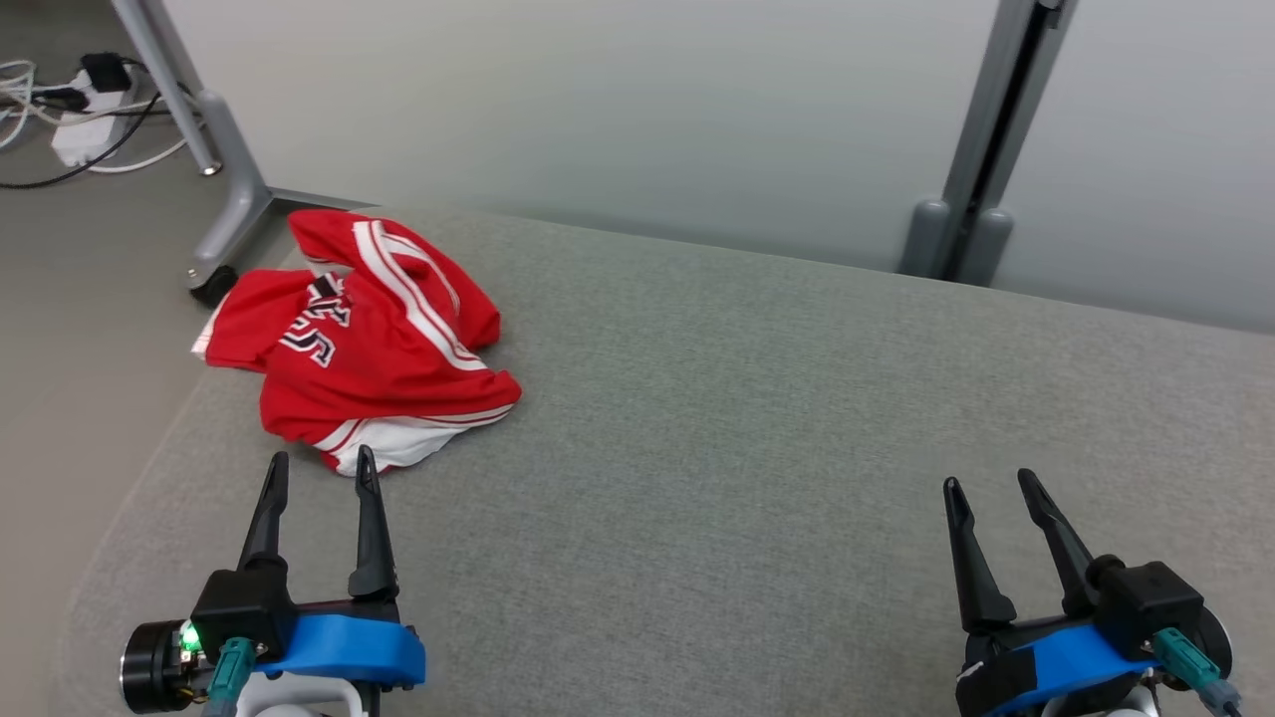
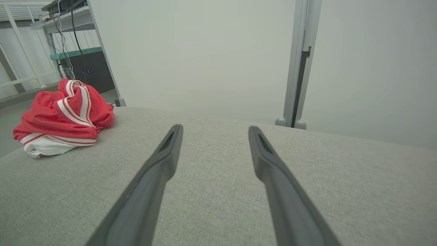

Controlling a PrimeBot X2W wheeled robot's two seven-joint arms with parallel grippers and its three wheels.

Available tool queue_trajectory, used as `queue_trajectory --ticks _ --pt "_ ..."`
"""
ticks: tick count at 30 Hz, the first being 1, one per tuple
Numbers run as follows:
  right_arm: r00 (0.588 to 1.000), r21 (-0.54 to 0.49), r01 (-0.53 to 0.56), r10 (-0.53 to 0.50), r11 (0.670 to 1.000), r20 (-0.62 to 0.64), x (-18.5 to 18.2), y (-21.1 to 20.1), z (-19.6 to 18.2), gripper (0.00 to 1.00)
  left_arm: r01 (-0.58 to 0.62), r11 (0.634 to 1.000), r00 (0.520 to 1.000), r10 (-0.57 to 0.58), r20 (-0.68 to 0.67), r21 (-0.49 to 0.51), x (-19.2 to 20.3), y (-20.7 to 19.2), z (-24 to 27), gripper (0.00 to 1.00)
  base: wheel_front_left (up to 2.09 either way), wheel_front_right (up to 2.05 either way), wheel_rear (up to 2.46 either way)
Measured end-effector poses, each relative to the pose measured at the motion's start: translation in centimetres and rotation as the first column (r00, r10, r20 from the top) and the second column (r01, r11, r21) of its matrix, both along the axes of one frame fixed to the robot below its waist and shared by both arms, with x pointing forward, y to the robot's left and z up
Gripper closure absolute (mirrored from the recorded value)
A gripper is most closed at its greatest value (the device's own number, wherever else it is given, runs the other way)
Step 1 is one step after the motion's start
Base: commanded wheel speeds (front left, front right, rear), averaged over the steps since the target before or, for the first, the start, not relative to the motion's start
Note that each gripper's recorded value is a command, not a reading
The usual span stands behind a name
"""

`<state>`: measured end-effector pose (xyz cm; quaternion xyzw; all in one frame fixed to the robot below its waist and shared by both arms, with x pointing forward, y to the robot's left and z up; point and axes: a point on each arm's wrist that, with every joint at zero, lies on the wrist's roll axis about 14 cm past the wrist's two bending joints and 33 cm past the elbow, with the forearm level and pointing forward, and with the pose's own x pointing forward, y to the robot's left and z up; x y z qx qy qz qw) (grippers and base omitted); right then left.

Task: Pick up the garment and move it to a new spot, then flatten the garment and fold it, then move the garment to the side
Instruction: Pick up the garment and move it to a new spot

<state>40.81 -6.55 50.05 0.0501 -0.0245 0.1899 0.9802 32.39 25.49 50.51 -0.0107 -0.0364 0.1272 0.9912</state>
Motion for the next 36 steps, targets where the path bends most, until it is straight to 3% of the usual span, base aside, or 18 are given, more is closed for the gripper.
queue_trajectory --ticks 24,31,36 --pt "0.975 -0.007 -0.221 0.221 0.975 -0.026 1.2 8.4 -1.3 0.00 -0.259 0.966 0.966 0.259 -0.025 0.005 -6.7 6.7 -0.4 0.00 0.00 0.00 0.00" --pt "0.976 -0.008 -0.216 0.216 0.976 -0.029 1.5 8.3 -1.5 0.00 -0.252 0.968 0.967 0.252 -0.030 0.010 -6.0 6.8 -0.5 0.00 0.00 0.00 0.00" --pt "0.982 -0.023 -0.183 0.182 0.983 -0.040 2.1 7.0 -2.2 0.00 -0.211 0.977 0.978 0.210 0.014 0.025 -2.9 7.0 1.3 0.00 0.00 0.00 0.00"
